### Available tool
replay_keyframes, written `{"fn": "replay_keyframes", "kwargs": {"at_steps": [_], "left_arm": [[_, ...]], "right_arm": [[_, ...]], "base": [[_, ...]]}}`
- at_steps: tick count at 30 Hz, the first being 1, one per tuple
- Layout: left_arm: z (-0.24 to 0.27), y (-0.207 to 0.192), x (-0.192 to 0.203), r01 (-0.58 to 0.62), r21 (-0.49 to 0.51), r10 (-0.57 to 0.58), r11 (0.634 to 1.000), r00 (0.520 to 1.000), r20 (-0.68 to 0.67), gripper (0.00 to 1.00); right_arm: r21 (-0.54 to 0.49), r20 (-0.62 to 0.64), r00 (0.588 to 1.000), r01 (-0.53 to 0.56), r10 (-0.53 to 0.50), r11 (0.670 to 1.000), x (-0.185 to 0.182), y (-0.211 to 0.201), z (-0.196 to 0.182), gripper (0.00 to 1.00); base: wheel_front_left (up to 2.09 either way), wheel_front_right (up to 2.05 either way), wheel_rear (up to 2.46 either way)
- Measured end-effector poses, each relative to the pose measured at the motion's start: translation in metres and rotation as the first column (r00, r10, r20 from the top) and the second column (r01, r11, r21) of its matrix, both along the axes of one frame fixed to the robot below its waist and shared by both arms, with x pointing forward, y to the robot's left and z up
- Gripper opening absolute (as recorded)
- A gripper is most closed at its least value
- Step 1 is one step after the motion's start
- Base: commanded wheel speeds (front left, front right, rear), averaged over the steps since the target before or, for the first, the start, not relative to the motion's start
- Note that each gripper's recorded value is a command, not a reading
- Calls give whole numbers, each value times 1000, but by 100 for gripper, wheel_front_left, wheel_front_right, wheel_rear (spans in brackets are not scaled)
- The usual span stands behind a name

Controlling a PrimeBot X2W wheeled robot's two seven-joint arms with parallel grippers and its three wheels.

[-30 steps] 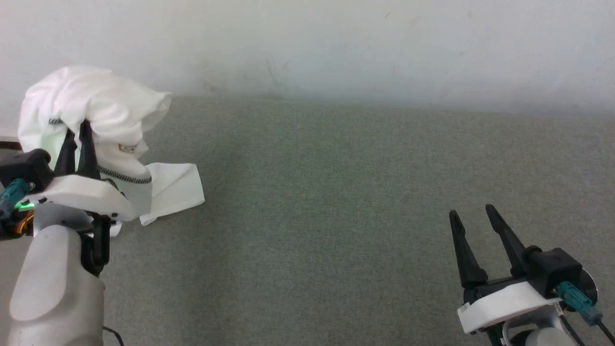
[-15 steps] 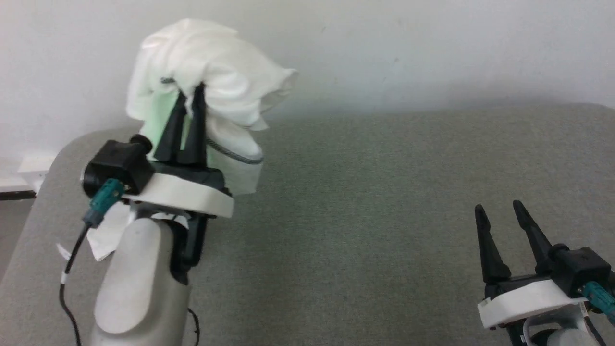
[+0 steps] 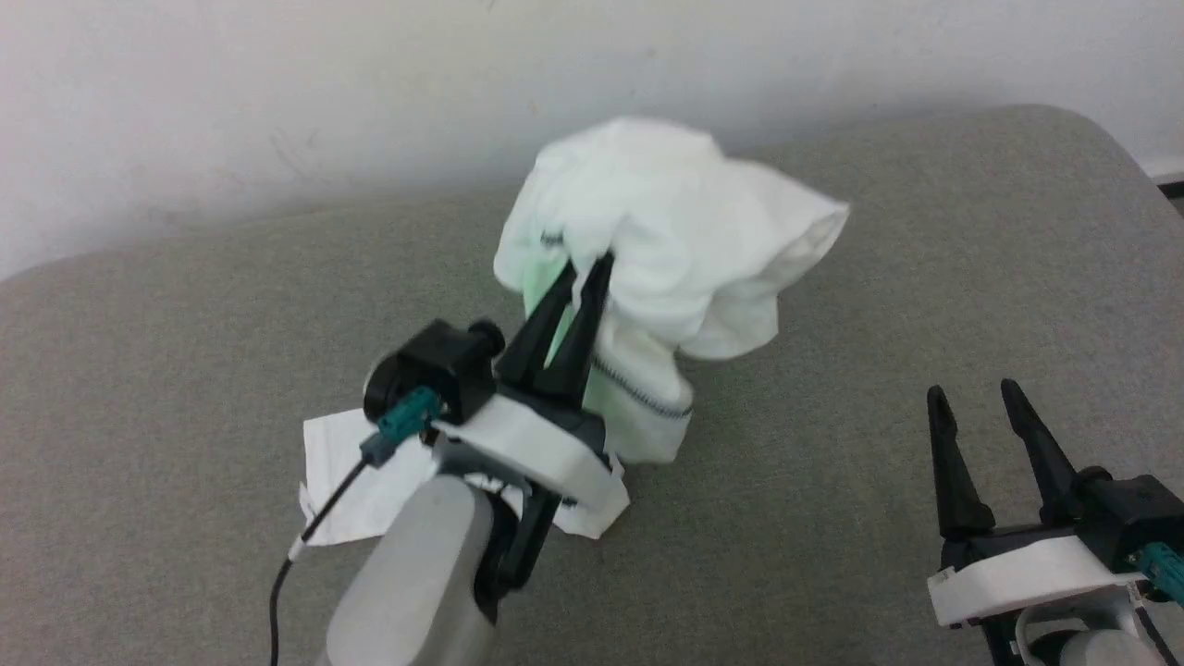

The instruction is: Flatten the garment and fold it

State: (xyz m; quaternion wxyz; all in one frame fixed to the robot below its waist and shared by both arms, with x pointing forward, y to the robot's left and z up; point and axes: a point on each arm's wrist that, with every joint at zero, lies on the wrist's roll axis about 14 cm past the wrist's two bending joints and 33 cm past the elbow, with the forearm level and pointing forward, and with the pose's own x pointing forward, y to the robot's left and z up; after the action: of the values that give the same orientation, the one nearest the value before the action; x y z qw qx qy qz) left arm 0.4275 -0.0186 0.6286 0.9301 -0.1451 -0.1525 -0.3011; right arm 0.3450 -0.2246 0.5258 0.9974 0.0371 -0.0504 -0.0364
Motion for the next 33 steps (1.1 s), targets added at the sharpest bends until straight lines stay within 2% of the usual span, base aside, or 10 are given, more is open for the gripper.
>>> {"fn": "replay_keyframes", "kwargs": {"at_steps": [2,5,10,11,12,13,14,20,26,33], "left_arm": [[-51,1,2,-11,48,18,999,990,-140,0],[-122,15,-5,-40,123,77,992,945,-319,0],[-185,41,-22,-80,179,158,980,867,-473,0],[-190,44,-25,-85,184,165,979,860,-482,13],[-192,46,-27,-88,187,170,978,856,-488,41],[-194,49,-29,-94,187,176,978,852,-493,93],[-193,51,-30,-105,184,184,977,852,-491,100],[-168,79,-25,-231,131,265,964,859,-439,100],[-119,114,-24,-364,69,366,929,877,-312,100],[-102,171,-38,-518,73,518,852,818,-251,100]], "right_arm": [[1,-14,1000,6,-6,1000,1,-2,-5,100],[4,-42,999,11,-11,1000,3,-3,-14,100],[9,-55,998,4,-3,1000,7,-1,-20,100],[10,-57,998,-1,2,1000,8,1,-21,100],[10,-59,998,-6,6,1000,9,2,-22,100],[11,-58,998,-13,14,1000,10,5,-22,100],[11,-56,998,-21,22,1000,11,7,-21,100],[9,-33,998,-56,56,998,17,18,-15,100],[8,-15,996,-92,92,996,21,29,-9,100],[-6,-8,991,-134,134,991,22,43,-3,100]], "base": [[0,0,0],[0,0,0],[0,0,0],[0,0,0],[0,0,0],[0,0,0],[0,0,0],[0,0,0],[0,0,0],[0,0,0]]}}
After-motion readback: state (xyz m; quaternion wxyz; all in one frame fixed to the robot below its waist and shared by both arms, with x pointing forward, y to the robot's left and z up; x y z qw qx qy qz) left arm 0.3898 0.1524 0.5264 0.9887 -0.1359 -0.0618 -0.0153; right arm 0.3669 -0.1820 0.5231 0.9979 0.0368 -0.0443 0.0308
